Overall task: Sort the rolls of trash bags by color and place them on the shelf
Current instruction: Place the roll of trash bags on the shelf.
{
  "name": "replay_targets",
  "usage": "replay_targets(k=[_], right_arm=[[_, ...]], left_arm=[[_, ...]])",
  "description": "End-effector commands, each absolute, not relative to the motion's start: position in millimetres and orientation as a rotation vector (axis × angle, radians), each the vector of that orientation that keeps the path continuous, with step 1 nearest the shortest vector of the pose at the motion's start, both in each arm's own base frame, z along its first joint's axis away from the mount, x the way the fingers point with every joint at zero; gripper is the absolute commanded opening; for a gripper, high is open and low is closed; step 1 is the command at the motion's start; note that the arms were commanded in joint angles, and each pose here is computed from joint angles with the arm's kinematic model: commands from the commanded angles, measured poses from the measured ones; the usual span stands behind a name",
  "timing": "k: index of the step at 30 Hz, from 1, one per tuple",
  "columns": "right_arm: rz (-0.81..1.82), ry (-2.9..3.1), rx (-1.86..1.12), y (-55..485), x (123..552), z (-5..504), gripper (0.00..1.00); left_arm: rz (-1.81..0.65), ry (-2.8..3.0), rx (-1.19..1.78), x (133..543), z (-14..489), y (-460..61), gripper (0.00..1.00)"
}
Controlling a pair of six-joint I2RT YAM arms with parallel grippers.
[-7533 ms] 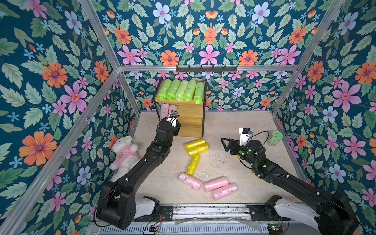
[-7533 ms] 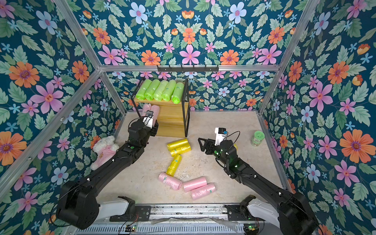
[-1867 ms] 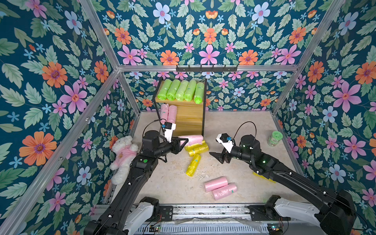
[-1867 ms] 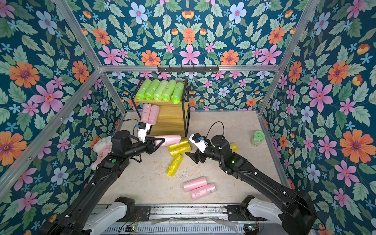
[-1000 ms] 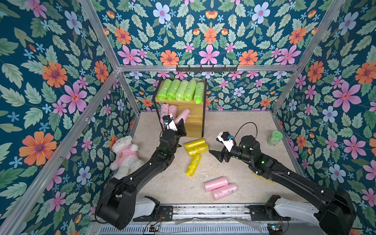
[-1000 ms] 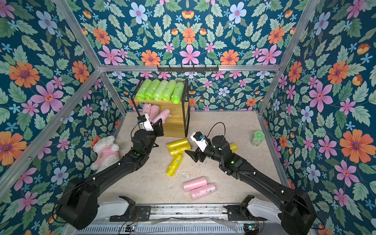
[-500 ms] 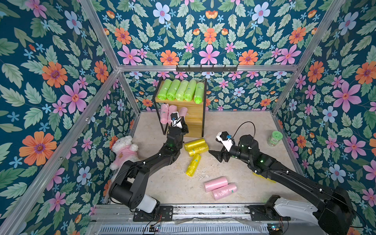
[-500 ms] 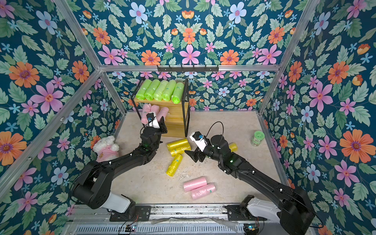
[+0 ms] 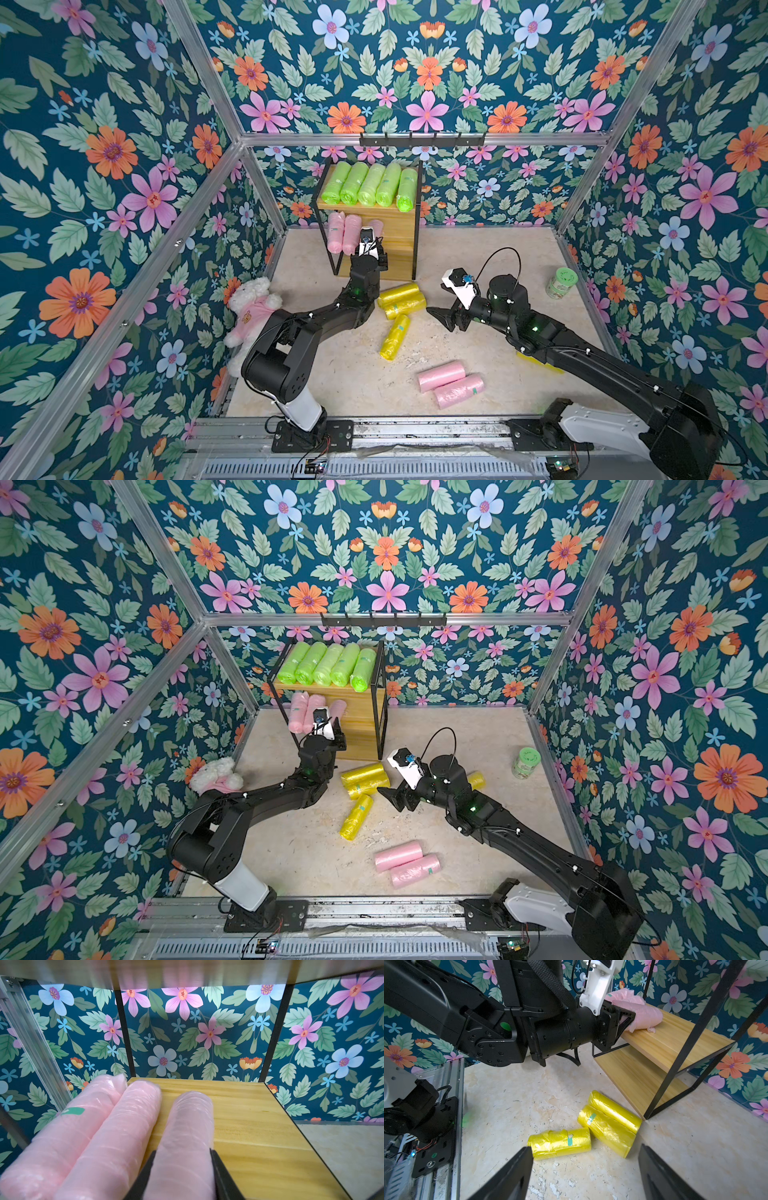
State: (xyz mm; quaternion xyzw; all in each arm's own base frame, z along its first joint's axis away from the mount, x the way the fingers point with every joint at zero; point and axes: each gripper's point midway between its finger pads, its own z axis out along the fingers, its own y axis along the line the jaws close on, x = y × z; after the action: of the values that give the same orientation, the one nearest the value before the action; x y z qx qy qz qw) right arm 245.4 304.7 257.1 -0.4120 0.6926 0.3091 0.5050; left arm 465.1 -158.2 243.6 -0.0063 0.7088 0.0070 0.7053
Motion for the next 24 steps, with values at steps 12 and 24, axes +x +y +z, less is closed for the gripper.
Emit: replay_targets(k=[12, 24], right_arm=[[0.760, 1.679, -0.984, 304.7, 244.5, 257.7, 0.84], [0.772, 1.685, -0.978, 305.7, 244.3, 255.5, 0.84]], left_arm=[[0.058, 1.561, -0.009, 475.1, 247.0, -154.8, 0.50], [-0.004, 1.595, 0.008, 466.5, 250.6, -159.6, 0.66]])
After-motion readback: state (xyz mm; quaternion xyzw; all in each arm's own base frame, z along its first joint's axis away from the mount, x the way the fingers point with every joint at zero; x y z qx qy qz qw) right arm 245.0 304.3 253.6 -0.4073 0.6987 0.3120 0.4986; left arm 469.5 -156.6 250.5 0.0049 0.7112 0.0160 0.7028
